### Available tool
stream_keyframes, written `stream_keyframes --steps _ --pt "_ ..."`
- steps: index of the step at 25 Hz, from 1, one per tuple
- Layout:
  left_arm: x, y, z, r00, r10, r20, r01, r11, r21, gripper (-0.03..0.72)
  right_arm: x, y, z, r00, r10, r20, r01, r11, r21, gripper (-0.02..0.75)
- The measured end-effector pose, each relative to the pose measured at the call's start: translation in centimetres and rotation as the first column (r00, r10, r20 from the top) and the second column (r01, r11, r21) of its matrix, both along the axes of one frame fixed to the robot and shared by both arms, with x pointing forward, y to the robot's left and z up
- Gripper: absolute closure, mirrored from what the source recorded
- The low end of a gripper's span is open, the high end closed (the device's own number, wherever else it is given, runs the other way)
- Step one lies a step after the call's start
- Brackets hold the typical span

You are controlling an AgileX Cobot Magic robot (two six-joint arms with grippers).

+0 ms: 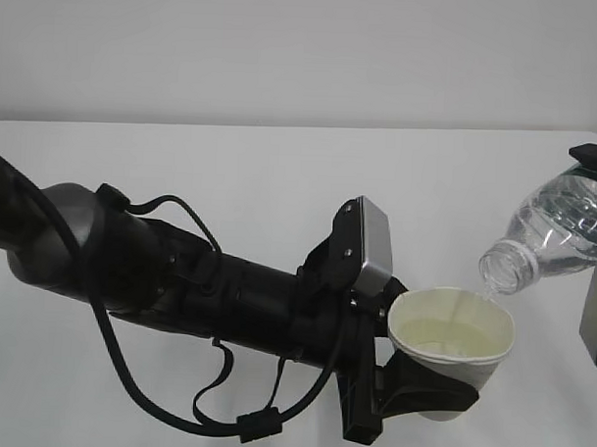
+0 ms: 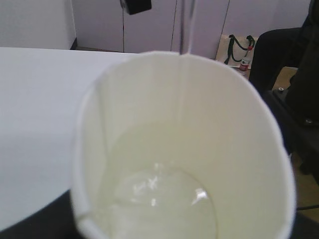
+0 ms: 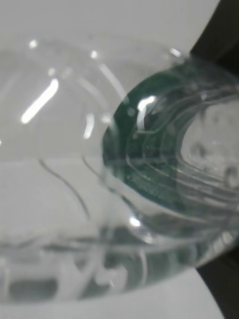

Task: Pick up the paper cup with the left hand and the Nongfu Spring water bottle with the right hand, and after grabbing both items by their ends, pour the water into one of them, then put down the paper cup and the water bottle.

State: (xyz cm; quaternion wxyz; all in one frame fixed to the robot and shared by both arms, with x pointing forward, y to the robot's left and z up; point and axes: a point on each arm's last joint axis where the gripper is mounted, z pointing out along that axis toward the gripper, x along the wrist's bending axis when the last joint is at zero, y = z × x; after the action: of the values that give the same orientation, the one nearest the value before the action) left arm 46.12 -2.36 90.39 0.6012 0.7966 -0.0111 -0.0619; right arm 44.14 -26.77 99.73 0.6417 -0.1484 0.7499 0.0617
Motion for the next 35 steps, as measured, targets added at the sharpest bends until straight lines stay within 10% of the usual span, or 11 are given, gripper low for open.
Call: stream_keyframes --steps 16,35 --pt "0.0 0.0 0.0 1.0 0.0 0.0 0.0 1.0 0.0 0.259 0.01 -0.02 0.01 1.0 -0.006 -0.005 0.006 1.0 0.019 0.271" --pt "0.01 0.0 -0.02 1.0 0.001 0.001 -0.001 1.0 0.002 0.259 0.03 0.06 0.28 0.997 -0.033 -0.065 0.051 0.954 0.295 0.271"
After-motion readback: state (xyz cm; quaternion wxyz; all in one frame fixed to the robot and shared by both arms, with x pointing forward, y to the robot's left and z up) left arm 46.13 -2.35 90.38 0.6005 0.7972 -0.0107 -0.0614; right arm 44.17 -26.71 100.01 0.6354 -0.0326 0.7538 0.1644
